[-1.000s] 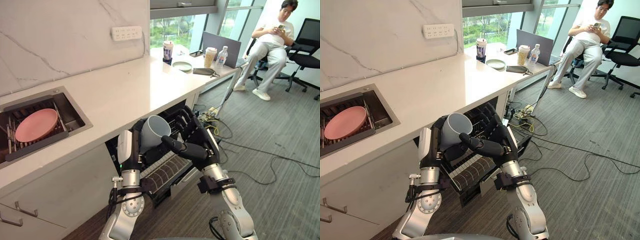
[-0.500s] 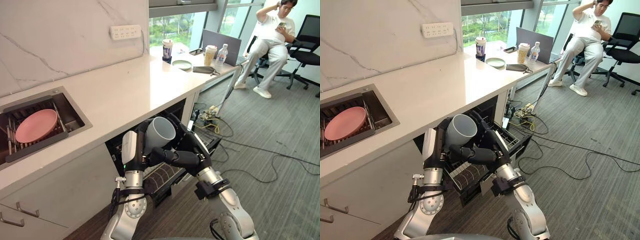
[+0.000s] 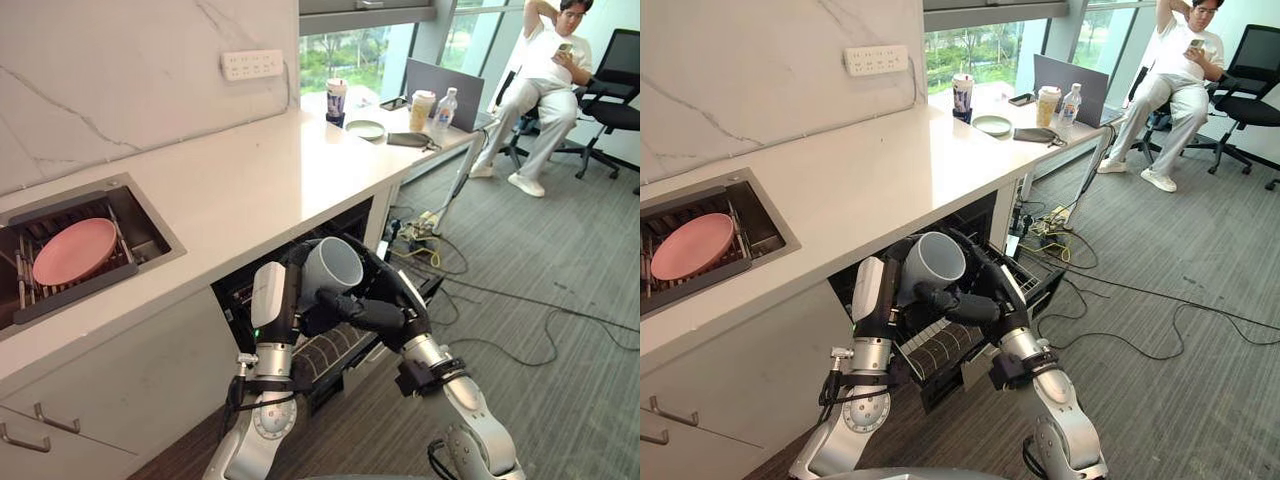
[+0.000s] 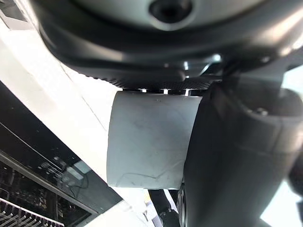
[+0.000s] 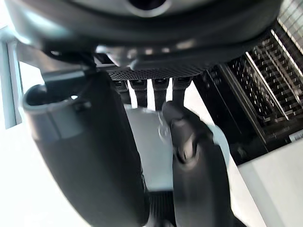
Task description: Walk over to the sink, pick up the cup, carry it to the dishwasher, place the cup inside the dishwasher, then close the dishwasher door
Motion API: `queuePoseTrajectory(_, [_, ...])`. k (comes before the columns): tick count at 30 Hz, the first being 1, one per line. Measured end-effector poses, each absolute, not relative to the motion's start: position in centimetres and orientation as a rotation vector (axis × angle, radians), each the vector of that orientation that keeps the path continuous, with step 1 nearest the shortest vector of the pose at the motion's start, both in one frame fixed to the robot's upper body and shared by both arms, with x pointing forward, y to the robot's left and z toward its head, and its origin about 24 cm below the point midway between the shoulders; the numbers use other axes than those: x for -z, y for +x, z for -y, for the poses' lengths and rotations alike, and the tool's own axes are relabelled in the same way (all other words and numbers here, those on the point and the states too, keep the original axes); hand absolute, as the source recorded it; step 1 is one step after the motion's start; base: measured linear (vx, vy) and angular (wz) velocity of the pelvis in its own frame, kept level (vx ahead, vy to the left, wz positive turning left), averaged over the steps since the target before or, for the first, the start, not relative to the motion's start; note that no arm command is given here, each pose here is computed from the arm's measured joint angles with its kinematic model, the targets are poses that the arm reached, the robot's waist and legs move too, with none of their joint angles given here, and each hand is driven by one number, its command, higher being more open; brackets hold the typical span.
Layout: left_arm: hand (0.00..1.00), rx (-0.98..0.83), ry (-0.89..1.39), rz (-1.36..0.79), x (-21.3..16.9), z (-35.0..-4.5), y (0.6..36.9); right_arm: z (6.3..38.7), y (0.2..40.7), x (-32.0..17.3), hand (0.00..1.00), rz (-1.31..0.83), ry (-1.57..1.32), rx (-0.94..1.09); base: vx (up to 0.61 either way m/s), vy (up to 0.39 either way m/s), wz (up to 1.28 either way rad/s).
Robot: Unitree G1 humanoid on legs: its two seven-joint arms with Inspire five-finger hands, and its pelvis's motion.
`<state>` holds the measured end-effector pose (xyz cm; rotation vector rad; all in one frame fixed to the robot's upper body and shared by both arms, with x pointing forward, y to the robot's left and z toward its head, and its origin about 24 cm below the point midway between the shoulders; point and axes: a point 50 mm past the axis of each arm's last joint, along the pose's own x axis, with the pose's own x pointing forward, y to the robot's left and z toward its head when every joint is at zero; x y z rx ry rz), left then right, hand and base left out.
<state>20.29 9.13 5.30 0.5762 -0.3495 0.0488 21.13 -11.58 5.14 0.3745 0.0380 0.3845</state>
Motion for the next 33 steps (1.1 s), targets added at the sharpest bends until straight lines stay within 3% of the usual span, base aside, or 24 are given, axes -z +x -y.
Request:
queuePoseTrajectory(10, [0.00,-0.034,0.588,0.345,-5.2,-9.2,20.3,11.8,21.2,-5.2,0.00,-0.034,0.313,-0.358,0.00,0.000,0.00])
queuePoseTrajectory(11, [1.00,-0.034,0.587,0.344,-5.2,-9.2,20.3,11.7,21.2,-5.2,0.00,-0.034,0.313,-0.357,0.00,0.000,0.00])
queuePoseTrajectory(25, [1.00,-0.033,0.560,0.332,-5.1,-9.1,20.2,11.5,21.3,-5.3,0.00,-0.024,0.325,-0.283,0.00,0.000,0.00])
queuePoseTrajectory(33, [1.00,-0.186,0.493,0.243,-4.6,-11.3,20.4,12.4,21.6,-6.0,0.00,0.041,0.392,-0.198,0.00,0.000,0.03])
